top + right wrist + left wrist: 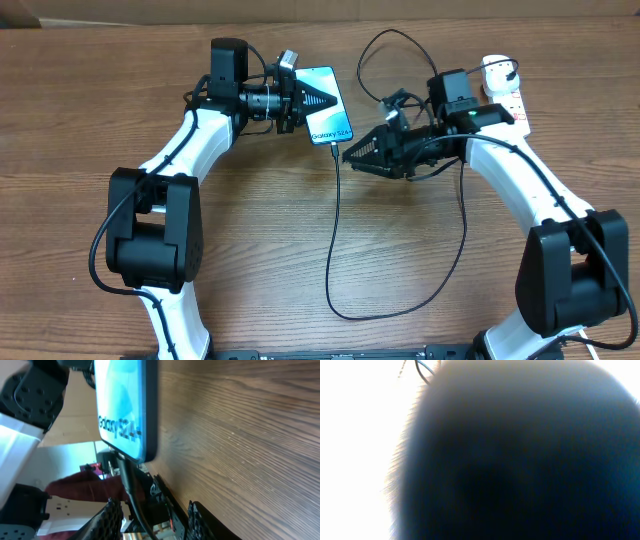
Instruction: Plug charger to phone and switch on socket
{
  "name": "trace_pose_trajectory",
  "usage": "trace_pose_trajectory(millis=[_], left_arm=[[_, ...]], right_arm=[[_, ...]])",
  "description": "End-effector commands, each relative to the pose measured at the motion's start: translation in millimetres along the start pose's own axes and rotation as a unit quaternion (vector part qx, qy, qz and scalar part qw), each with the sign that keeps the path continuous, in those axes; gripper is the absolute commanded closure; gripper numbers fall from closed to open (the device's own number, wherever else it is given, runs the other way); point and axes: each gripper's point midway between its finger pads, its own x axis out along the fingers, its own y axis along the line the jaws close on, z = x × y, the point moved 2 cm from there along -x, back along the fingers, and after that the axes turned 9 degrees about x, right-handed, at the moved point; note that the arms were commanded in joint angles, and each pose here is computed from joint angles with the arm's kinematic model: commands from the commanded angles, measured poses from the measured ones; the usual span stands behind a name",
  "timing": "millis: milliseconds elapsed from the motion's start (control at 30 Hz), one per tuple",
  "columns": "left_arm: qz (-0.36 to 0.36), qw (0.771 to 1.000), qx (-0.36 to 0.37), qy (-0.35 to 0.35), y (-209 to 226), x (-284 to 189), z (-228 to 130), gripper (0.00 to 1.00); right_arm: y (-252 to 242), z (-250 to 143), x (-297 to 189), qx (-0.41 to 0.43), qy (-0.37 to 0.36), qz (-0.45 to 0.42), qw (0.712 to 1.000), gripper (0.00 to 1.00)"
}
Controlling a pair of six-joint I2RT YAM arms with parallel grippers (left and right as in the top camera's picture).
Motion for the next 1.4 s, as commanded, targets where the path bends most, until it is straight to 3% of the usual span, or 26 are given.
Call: trace_pose_trajectory(millis=[0, 367, 1367], left_arm=[[-0.022, 0.999, 0.018, 0.018, -12.7, -3.8, -5.1, 0.96], [-0.027, 0.999, 0.015, 0.024, -14.3, -3.8, -7.1, 0.96], [-0.037, 0.998, 0.004, 0.043, -18.6, 0.6, -14.1, 0.96]], right_arm=[[17.2, -1.2, 0.2, -0.019, -0.004, 0.007, 1.000, 0.58], [20.5, 0.4, 1.1, -0.020, -0.004, 0.013, 1.000, 0.66], [32.0, -5.2, 11.3, -0.031, 0.013, 0.032, 0.999, 0.73]])
